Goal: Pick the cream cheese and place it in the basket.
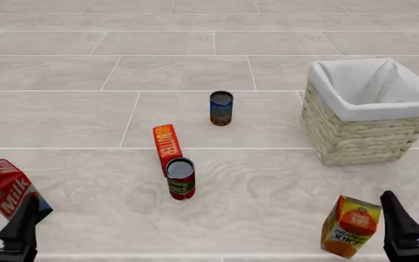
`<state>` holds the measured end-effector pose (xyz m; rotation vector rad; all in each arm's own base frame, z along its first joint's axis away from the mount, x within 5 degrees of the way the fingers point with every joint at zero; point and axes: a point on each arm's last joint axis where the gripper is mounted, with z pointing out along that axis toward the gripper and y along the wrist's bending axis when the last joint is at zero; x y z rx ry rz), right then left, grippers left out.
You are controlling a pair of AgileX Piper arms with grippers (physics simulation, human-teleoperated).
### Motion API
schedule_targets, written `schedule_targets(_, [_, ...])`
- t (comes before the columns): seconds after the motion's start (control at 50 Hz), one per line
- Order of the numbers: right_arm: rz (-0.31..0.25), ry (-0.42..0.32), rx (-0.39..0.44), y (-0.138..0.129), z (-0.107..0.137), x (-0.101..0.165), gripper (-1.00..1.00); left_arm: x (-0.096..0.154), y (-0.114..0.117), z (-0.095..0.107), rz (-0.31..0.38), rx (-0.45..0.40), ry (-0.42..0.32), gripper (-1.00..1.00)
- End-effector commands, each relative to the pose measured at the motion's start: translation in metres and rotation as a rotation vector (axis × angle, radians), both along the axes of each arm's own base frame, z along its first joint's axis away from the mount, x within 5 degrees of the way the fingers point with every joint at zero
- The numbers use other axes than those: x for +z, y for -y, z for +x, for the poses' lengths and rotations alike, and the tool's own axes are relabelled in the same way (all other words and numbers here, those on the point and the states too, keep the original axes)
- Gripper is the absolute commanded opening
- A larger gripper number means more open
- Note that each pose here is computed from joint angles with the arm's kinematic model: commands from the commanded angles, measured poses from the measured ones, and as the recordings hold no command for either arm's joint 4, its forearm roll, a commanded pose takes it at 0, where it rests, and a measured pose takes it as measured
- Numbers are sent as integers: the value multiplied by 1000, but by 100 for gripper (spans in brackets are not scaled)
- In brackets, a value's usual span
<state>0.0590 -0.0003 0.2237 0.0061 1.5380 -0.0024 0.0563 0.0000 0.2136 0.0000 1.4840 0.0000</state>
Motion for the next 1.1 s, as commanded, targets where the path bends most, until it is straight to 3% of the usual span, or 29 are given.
schedule_targets(0.02, [-14, 48, 4, 0, -3, -11, 100, 1, 0, 0, 0, 0, -1, 100])
schedule_targets(0.3, [-32, 40, 15, -1, -3, -12, 100, 1, 0, 0, 0, 0, -1, 100])
schedule_targets(0.38, [-70, 45, 19, -1, -3, -11, 100, 1, 0, 0, 0, 0, -1, 100])
schedule_targets(0.74, [-52, 72, -6, 0, -3, -9, 100, 1, 0, 0, 0, 0, -1, 100])
schedule_targets(0.78, [-15, 42, -40, 2, -10, 17, 100, 1, 0, 0, 0, 0, -1, 100])
schedule_targets(0.92, [4, 30, -25, 1, -11, 21, 100, 1, 0, 0, 0, 0, -1, 100])
schedule_targets(0.96, [8, 41, -25, 1, -19, 43, 100, 1, 0, 0, 0, 0, -1, 100])
schedule_targets(1.0, [-5, 34, -30, 1, -28, 62, 100, 1, 0, 0, 0, 0, -1, 100])
schedule_targets(1.1, [-24, 45, -19, 0, -33, 71, 100, 1, 0, 0, 0, 0, -1, 100])
